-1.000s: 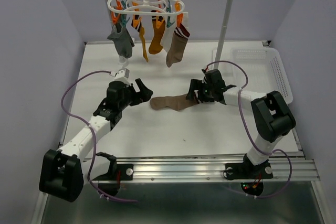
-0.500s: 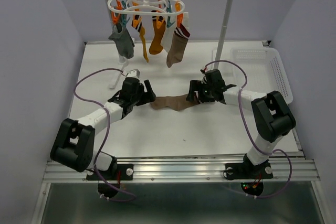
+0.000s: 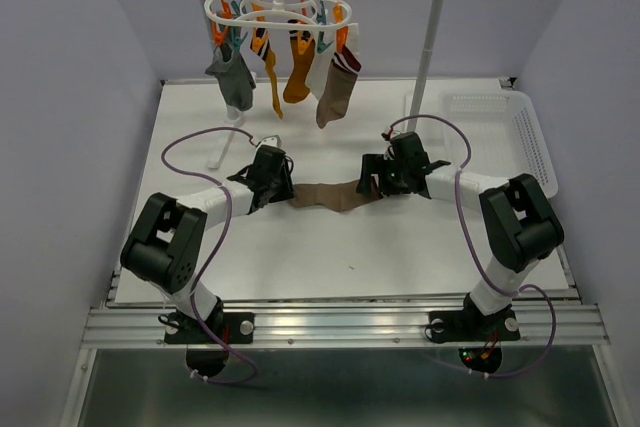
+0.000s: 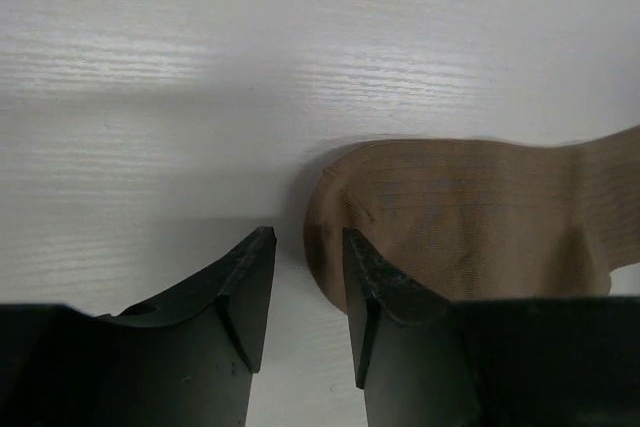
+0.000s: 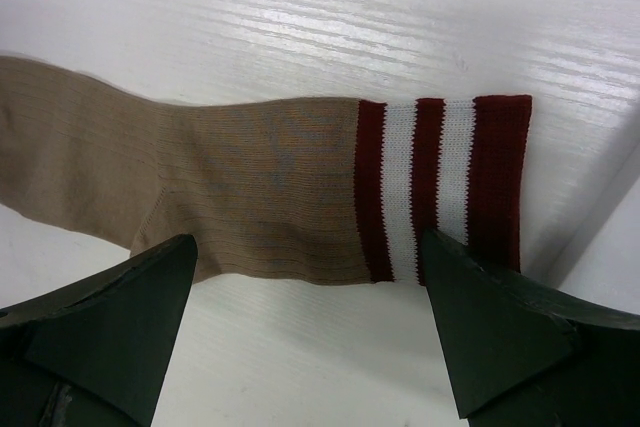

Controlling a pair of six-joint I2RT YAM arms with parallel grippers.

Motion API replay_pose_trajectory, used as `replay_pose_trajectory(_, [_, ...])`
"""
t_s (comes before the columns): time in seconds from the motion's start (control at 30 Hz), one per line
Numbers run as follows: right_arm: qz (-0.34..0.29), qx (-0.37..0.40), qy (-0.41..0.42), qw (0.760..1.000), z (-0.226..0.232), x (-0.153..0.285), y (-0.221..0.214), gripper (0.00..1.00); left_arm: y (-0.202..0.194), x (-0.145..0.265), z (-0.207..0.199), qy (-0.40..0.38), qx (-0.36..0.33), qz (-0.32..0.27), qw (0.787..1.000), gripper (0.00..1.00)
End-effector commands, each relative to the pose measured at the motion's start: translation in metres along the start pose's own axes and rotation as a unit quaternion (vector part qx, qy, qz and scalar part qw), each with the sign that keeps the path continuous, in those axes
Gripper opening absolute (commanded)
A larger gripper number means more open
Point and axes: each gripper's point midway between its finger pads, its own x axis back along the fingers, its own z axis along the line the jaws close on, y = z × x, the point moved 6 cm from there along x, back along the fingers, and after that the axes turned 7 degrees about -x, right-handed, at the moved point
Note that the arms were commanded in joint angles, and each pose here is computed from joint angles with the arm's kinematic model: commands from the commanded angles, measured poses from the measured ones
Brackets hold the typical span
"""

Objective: Clip the socks to the hanger

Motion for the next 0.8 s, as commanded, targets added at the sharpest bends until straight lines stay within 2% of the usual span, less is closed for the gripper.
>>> replay_pose_trajectory(0.0, [-0.009, 0.014, 0.003, 1.0, 0.005, 0.011, 0.004, 1.0, 0.002, -0.001, 0.003, 0.019, -0.004, -0.011, 1.0, 0.42])
replay_pose_trajectory(0.03, [-0.007, 0.014, 0.005, 1.0, 0.006, 0.011, 0.003, 1.0, 0.001, -0.002, 0.004, 0.021, -0.002, -0.011, 1.0, 0.38])
replay_pose_trajectory(0.13, [-0.002, 0.022, 0.017, 1.0, 0.008, 0.012, 0.002, 1.0, -0.004, -0.003, 0.008, 0.031, -0.003, -0.008, 0.999, 0.16])
replay_pose_trajectory(0.23, [0.002, 0.035, 0.033, 0.999, 0.01, 0.013, 0.0, 1.0, -0.007, 0.002, 0.018, 0.062, 0.005, -0.015, 0.998, 0.01])
replay_pose_trajectory(0.57, [0.011, 0.08, 0.069, 0.994, 0.026, 0.016, -0.007, 1.0, -0.013, 0.011, 0.052, 0.14, 0.046, -0.018, 0.989, 0.0])
replay_pose_trajectory(0.63, [0.01, 0.078, 0.062, 0.995, 0.024, 0.015, -0.007, 1.0, -0.007, 0.016, 0.048, 0.121, 0.05, -0.028, 0.991, 0.0])
replay_pose_trajectory(0.77, [0.007, 0.077, 0.053, 0.996, 0.023, 0.015, -0.006, 1.0, 0.015, 0.028, 0.019, 0.011, 0.043, -0.067, 0.997, 0.17])
